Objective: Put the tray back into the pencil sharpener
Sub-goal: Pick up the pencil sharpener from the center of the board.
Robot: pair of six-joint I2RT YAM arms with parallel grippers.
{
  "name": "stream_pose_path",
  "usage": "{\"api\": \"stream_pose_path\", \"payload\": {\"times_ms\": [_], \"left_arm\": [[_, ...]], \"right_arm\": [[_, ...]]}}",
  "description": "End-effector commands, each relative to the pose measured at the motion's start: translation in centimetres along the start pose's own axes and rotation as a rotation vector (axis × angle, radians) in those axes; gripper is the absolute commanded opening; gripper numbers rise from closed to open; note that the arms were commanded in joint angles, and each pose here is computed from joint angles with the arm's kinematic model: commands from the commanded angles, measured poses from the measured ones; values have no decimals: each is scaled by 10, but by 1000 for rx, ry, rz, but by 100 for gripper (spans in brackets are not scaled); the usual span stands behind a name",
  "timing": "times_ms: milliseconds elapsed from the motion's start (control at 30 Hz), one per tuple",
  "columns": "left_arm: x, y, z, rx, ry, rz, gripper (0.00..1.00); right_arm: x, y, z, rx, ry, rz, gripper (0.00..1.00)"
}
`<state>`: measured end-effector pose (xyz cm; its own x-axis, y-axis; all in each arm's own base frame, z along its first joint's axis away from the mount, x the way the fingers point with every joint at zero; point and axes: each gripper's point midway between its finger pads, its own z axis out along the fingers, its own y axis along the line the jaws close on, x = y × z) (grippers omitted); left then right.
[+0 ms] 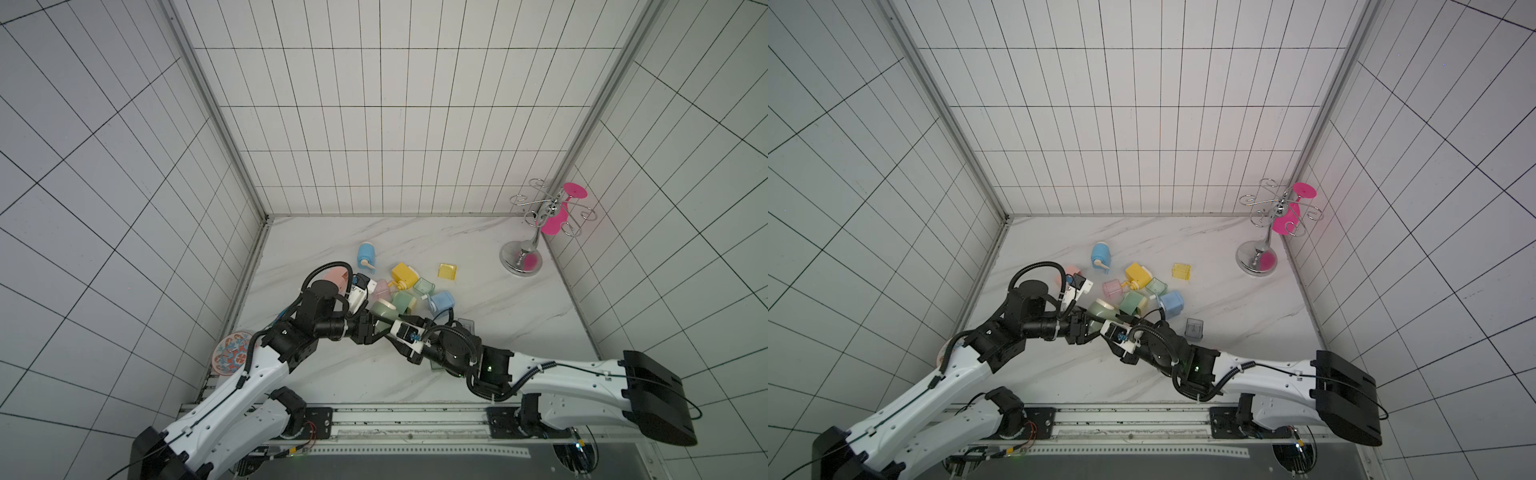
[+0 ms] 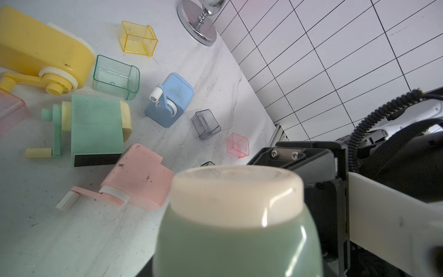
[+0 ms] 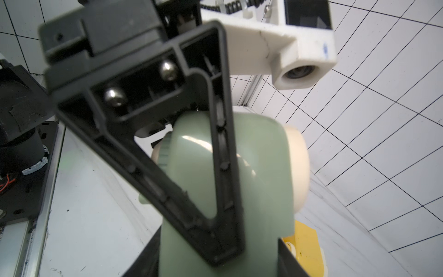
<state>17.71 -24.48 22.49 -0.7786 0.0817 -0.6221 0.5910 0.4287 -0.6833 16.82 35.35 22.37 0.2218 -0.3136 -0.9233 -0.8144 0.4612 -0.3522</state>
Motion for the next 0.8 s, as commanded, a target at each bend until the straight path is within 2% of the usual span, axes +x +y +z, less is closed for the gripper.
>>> {"api": "stream_pose_path", "payload": {"times_ms": [0, 67, 100, 167, 300, 467, 633, 767], "left_arm": [[-11, 7, -5, -82, -31, 85, 27], [-12, 20, -5, -159, -44, 119, 18], [-13, 25, -5, -189, -49, 145, 15], [-12, 31, -3, -244, -49, 223, 10], [3, 33, 8, -285, 4, 397, 5], [41, 24, 30, -282, 129, 640, 4], [86, 12, 56, -240, 280, 854, 4], [115, 10, 78, -208, 395, 940, 3]], "right_arm": [[-4, -4, -8, 13, -21, 57, 45], [-1, -5, -16, 11, -3, 92, 71], [1, -5, -21, 5, 8, 111, 78], [5, -7, -34, 1, 38, 179, 84], [26, -14, -64, 27, 143, 376, 85], [84, -42, -109, 297, 346, 769, 67], [123, -33, -136, 364, 539, 982, 46], [144, -22, -146, 395, 633, 1110, 33]]}}
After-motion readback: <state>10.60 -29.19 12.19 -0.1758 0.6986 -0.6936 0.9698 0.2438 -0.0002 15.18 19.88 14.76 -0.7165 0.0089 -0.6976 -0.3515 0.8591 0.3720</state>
